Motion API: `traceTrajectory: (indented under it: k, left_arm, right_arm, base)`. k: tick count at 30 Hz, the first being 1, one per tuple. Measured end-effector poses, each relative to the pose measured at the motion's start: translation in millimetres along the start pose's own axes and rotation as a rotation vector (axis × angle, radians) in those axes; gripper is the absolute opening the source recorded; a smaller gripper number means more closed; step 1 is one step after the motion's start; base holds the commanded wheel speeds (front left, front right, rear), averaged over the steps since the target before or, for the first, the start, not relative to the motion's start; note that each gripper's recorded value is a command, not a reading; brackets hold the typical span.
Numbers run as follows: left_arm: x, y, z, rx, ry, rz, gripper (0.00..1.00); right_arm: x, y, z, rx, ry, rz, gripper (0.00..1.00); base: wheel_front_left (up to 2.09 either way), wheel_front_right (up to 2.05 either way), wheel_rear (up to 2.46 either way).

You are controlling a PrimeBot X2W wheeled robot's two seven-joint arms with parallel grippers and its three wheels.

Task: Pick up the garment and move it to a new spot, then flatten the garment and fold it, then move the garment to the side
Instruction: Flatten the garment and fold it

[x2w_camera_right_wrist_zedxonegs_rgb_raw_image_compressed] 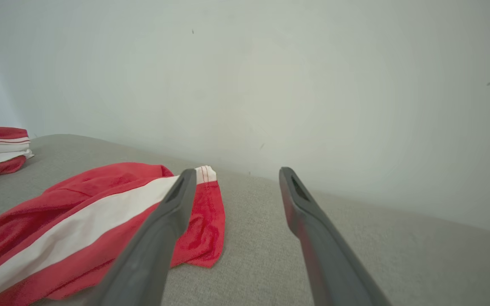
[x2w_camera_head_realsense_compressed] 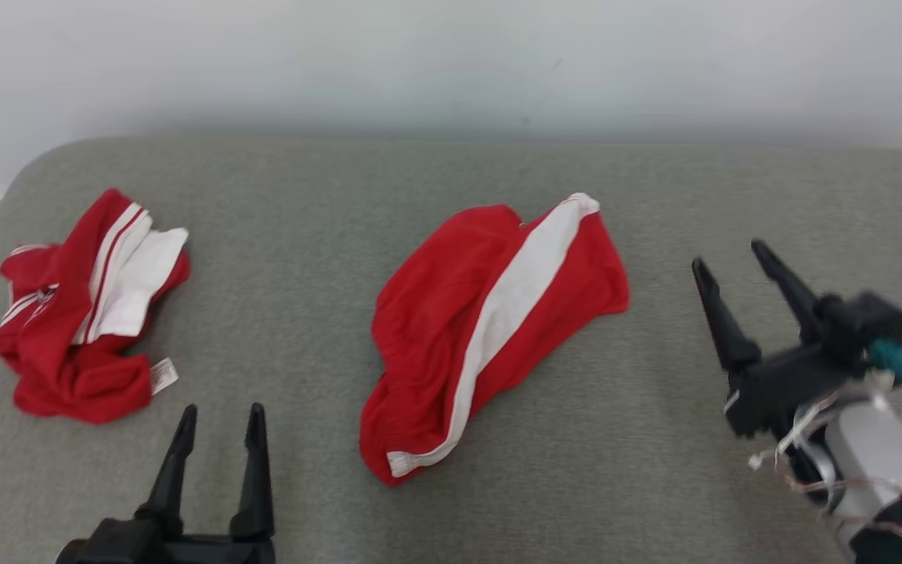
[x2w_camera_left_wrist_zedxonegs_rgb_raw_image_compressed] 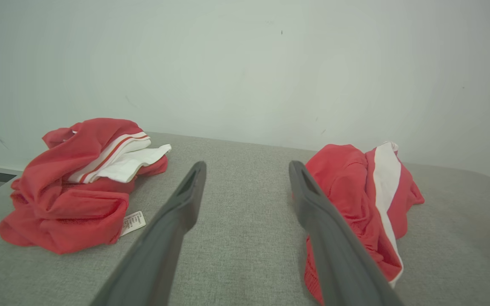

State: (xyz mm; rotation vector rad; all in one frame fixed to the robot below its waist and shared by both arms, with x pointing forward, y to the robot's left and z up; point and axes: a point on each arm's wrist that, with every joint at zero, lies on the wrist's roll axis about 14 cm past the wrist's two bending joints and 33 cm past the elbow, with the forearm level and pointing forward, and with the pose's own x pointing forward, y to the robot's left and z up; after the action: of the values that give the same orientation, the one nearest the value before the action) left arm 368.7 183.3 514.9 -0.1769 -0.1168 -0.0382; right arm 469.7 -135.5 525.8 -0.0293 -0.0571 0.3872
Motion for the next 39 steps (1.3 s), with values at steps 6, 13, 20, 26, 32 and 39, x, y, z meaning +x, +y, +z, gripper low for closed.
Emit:
traceTrajectory:
  k: [6, 13, 20, 26, 32, 39]
  left_arm:
    - [3.2, -2.6, -1.7, -0.026, 0.005, 0.000, 1.00]
    - [2.0, 4.5, -4.8, -0.050, 0.018, 0.040, 1.00]
    - [-2.0, 16.3, -8.8, -0.053, 0.037, 0.094, 1.00]
    - [-7.1, 31.0, -16.0, -0.050, 0.063, 0.153, 1.00]
    - [-5.3, 36.4, -17.6, -0.045, 0.065, 0.170, 1.00]
    - [-0.1, 31.1, -13.3, -0.038, 0.047, 0.141, 1.00]
  right_arm:
    - [55.6, 0.8, -2.5, -0.078, 0.068, 0.081, 1.00]
    - [101.3, 14.6, -26.4, -0.106, 0.171, 0.156, 1.00]
    - [133.3, 25.2, -56.6, -0.070, 0.302, 0.183, 1.00]
    - [137.1, 40.0, -98.1, 0.010, 0.474, 0.206, 0.00]
    - [132.9, 36.7, -102.3, 0.066, 0.501, 0.198, 0.00]
    - [123.2, 27.2, -63.0, 0.080, 0.297, 0.188, 0.00]
  base:
    - [0.00, 0.00, 0.00]
    - [0.00, 0.00, 0.00]
    - [0.00, 0.00, 0.00]
    - [0.00, 0.00, 0.00]
    - [0.00, 0.00, 0.00]
    - [0.00, 0.00, 0.00]
